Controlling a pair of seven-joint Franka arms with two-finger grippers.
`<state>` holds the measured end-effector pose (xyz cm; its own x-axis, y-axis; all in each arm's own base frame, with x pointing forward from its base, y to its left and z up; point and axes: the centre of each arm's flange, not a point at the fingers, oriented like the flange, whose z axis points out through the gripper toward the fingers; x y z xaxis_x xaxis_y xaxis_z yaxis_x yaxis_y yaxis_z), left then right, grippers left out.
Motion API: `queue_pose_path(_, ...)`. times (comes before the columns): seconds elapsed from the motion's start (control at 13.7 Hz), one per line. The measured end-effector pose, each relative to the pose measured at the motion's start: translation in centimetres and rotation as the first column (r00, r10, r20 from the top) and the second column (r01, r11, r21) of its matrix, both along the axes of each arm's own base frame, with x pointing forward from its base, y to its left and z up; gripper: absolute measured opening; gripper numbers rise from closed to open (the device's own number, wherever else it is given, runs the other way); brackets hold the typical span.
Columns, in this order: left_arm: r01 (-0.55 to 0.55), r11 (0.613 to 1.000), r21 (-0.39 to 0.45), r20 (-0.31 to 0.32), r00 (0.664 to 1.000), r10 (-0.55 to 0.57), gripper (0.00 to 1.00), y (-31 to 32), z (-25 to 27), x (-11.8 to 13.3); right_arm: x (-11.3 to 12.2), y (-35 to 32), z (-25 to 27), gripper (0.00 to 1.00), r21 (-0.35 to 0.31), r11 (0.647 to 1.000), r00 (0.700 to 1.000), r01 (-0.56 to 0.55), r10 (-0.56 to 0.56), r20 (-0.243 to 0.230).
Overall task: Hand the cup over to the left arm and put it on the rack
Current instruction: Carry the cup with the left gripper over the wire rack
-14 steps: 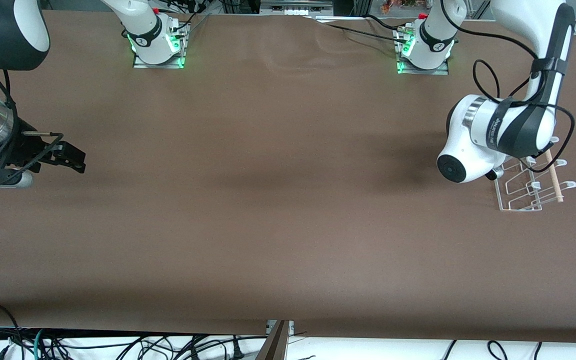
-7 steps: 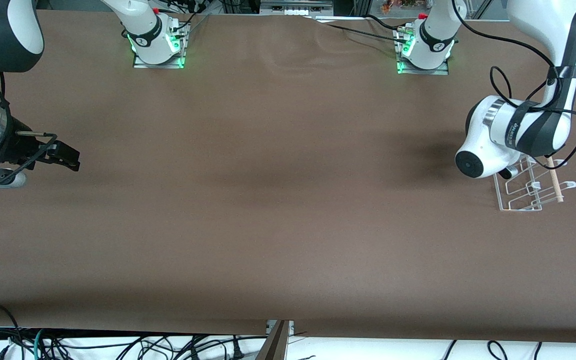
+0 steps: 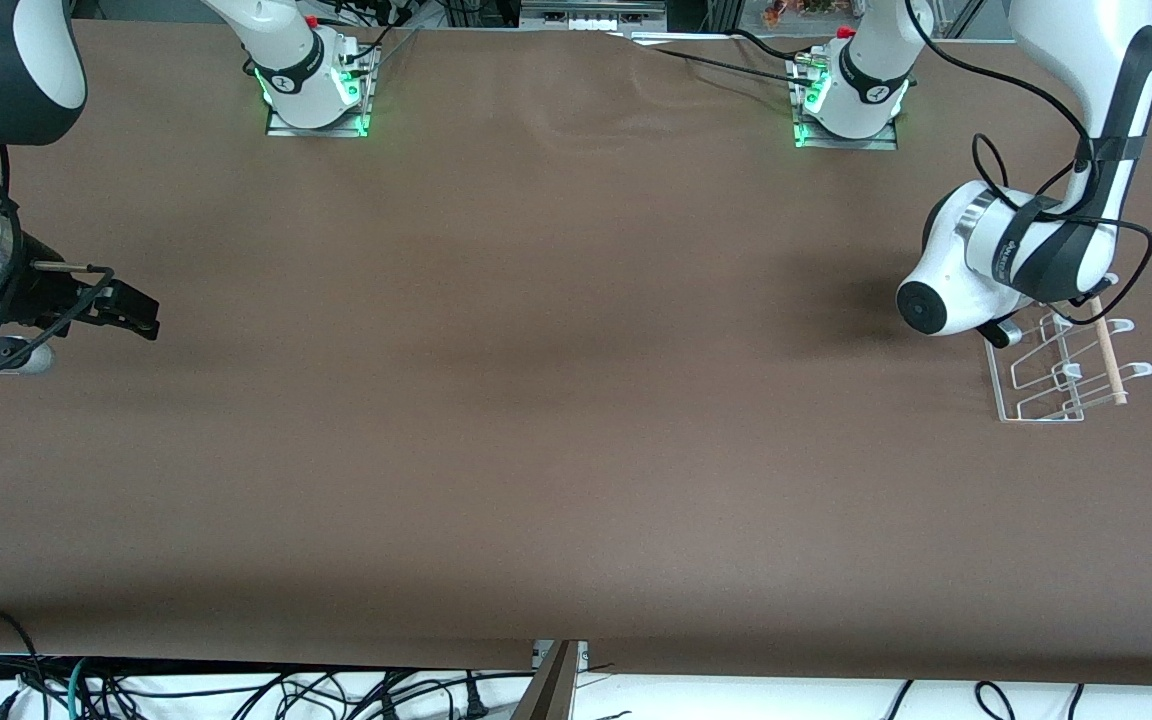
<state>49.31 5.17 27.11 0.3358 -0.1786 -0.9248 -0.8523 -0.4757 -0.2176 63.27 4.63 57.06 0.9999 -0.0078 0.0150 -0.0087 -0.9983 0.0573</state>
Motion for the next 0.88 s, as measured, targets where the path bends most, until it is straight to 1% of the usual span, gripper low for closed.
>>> queue_pose_path(0.29, 0.003, 1.0, -0.013, 0.021, 1.0, -0.003, 0.74, 0.1, -1.0, -0.1, 0.0, 0.0, 0.0, 1.0, 0.0, 1.0, 1.0, 0.0, 0.0, -0.001)
queue_pose_path(0.88, 0.004, 0.999, -0.037, 0.04, 0.999, -0.002, 0.74, 0.4, -4.3, -0.2, 0.0, 0.0, 0.0, 1.0, 0.0, 1.0, 1.0, 0.0, 0.0, -0.001)
